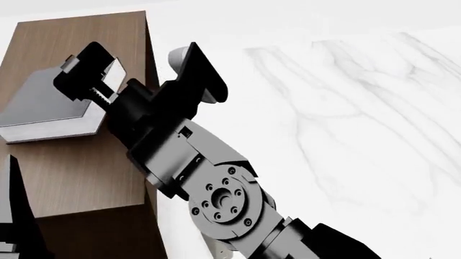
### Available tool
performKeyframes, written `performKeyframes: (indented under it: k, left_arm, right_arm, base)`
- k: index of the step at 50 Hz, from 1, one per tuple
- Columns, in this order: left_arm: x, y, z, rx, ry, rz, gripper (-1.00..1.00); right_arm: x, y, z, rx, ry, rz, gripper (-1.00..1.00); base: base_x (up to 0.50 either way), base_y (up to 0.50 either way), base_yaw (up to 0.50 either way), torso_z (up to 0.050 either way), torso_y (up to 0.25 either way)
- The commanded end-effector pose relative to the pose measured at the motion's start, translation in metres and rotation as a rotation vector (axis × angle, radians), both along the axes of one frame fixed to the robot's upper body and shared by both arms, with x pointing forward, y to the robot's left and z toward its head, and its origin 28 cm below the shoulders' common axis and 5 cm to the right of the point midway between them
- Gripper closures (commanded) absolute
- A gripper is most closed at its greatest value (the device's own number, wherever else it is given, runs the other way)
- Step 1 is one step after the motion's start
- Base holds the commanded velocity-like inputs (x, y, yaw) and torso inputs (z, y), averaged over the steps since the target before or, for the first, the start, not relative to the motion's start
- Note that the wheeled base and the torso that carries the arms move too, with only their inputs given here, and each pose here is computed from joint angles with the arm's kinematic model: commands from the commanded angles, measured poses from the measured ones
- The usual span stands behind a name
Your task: Pick up the book in the middle and place it on the cabinet shelf.
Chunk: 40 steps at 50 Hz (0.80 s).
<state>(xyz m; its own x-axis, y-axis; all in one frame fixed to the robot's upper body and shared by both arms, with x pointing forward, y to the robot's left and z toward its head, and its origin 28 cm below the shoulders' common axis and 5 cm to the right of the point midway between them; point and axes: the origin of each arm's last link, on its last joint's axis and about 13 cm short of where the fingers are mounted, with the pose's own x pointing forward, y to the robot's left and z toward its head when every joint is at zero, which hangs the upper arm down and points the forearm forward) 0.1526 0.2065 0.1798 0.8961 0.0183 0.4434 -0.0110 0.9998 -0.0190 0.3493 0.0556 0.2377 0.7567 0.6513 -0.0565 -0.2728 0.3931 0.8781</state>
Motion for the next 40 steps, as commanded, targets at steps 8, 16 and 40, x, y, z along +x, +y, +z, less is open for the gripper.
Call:
performKeyframes:
  k: [8,16,40]
  left_arm:
    - [0.001,0.000,-0.002,0.003,0.002,0.000,-1.00]
    - [0.002,-0.002,-0.003,0.005,0.007,-0.004,-1.00]
    - [0.007,0.008,0.023,0.000,-0.049,0.038,-1.00]
  right_arm:
    - [0.007,-0.026,0.000,0.012,-0.019,-0.094,-1.00]
    - [0.007,-0.041,-0.005,0.041,-0.009,-0.141,-1.00]
    - [-0.030,-0.110,0.021,-0.075,-0.334,-0.453,-1.00]
  base:
    - [0.00,0.00,0.00,0.000,0.000]
    - [0.00,0.00,0.00,0.000,0.000]
    - [0.00,0.00,0.00,0.000,0.000]
